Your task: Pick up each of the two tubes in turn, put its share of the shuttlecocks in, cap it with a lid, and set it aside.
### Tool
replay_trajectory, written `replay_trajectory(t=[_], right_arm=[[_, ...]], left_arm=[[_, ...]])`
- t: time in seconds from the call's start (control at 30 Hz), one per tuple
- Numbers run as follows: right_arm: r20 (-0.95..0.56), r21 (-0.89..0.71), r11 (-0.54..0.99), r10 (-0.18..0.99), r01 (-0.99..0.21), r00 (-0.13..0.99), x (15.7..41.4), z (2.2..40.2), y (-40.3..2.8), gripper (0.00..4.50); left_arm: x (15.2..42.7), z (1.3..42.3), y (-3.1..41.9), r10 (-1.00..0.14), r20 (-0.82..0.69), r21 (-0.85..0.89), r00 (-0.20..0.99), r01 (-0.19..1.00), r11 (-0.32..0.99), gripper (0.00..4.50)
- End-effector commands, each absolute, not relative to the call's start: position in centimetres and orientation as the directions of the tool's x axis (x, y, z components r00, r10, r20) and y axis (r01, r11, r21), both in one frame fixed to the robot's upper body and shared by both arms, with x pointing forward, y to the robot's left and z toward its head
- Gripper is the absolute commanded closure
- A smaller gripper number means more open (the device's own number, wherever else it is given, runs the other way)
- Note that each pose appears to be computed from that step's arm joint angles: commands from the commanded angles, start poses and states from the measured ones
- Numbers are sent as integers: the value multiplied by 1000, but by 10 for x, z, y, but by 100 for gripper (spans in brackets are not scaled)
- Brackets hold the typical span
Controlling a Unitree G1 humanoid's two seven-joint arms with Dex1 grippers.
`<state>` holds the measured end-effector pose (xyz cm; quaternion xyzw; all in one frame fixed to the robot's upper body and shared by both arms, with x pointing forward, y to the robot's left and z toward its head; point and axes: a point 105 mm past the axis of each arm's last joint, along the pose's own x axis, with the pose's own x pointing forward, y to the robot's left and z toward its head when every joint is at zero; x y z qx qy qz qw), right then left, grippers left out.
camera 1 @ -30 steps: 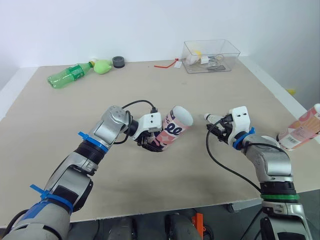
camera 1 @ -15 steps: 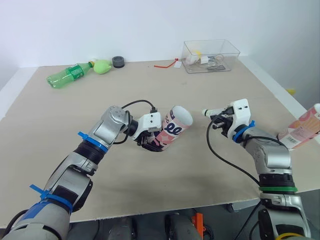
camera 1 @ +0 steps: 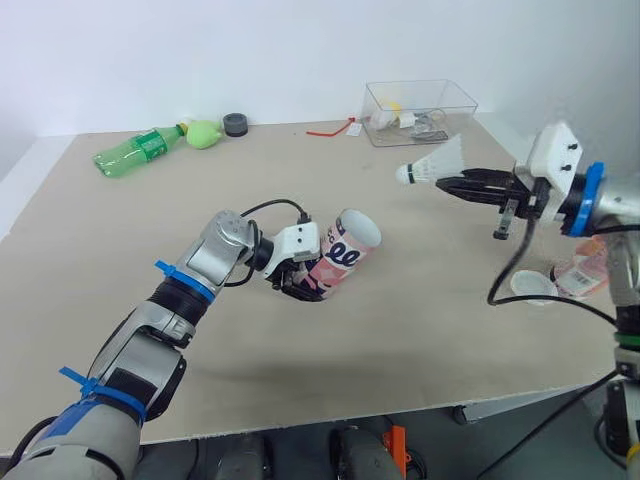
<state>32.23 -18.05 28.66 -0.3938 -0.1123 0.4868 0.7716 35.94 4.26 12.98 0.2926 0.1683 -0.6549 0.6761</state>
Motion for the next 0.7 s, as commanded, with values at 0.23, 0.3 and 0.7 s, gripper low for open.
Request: replay_trajectory(t=[0.23, 0.3, 0.7], right_arm=[[-331, -773, -53, 884, -633, 330, 303, 277, -141, 444], [-360, -764, -85, 879, -640, 313, 303, 271, -140, 444], [-362, -760, -154, 907, -632, 215, 302, 258, -112, 444]], left_arm=[[363, 146, 42, -799, -592, 219, 106, 975, -34, 149], [362, 147, 42, -799, -592, 219, 104, 975, -35, 149], [361, 143, 42, -795, -597, 218, 107, 976, -32, 149]])
